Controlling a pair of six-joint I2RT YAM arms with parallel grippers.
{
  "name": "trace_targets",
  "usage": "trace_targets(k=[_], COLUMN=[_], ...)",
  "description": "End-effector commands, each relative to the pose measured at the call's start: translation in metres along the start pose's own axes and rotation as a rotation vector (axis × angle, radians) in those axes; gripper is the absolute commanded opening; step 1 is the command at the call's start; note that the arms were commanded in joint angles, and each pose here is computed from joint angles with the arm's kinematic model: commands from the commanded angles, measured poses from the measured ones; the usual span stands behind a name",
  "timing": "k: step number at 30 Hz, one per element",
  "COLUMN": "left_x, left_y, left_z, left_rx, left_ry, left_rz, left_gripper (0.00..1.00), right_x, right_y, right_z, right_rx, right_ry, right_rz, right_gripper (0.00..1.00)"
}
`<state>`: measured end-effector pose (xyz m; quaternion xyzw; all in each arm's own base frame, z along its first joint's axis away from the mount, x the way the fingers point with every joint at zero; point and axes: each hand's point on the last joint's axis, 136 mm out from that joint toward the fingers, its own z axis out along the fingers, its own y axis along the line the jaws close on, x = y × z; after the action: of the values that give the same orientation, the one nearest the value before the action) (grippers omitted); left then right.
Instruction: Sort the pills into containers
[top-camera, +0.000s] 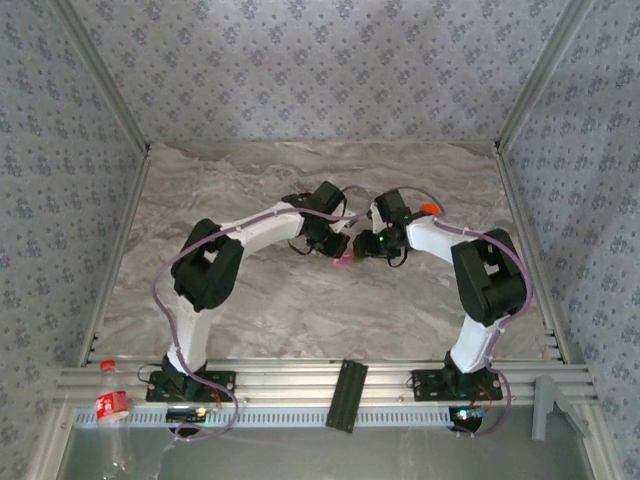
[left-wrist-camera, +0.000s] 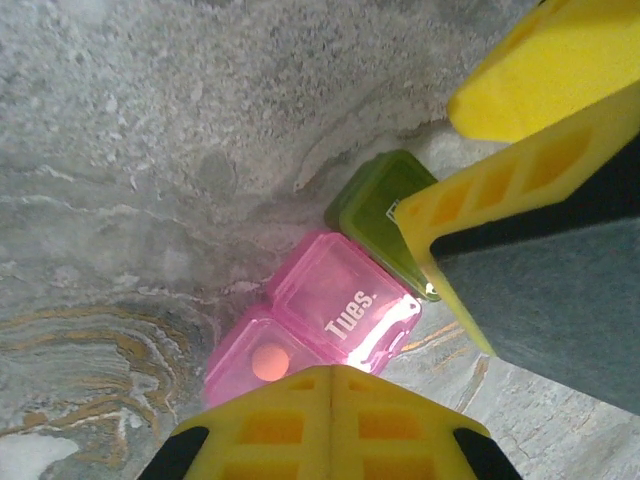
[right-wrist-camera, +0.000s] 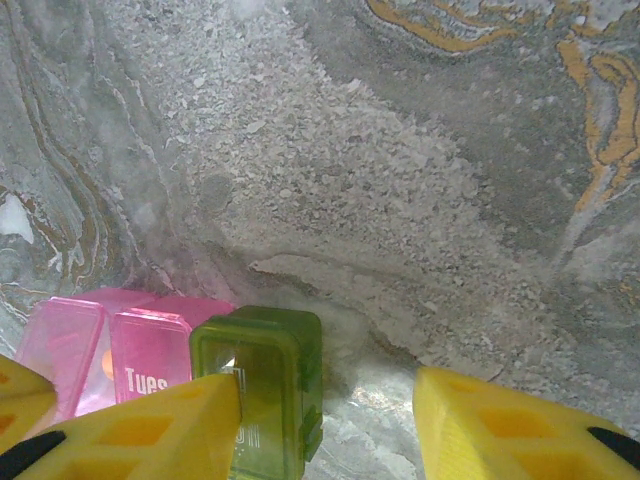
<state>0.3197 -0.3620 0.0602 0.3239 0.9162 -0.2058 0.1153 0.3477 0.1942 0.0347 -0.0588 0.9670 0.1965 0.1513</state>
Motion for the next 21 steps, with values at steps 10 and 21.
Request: trace_targets(k=[10,21], left_x=[0.005,0.014], left_y=[-0.007,-0.005], left_z=[-0.011,-0.008], left_rx=[0.014,0.012], left_ry=[-0.017,-0.003], left_rz=[0.001,-0.009], left_gripper=[0.00,0.00], right_x=[0.025,0.026], right_y=[-0.021,-0.022], right_z=[0.016,0.017], right_rx=[0.084,0.088], right_ry=[0.080,0.084], right_rz=[0.031,0.029], right_gripper=[0.51,0.50])
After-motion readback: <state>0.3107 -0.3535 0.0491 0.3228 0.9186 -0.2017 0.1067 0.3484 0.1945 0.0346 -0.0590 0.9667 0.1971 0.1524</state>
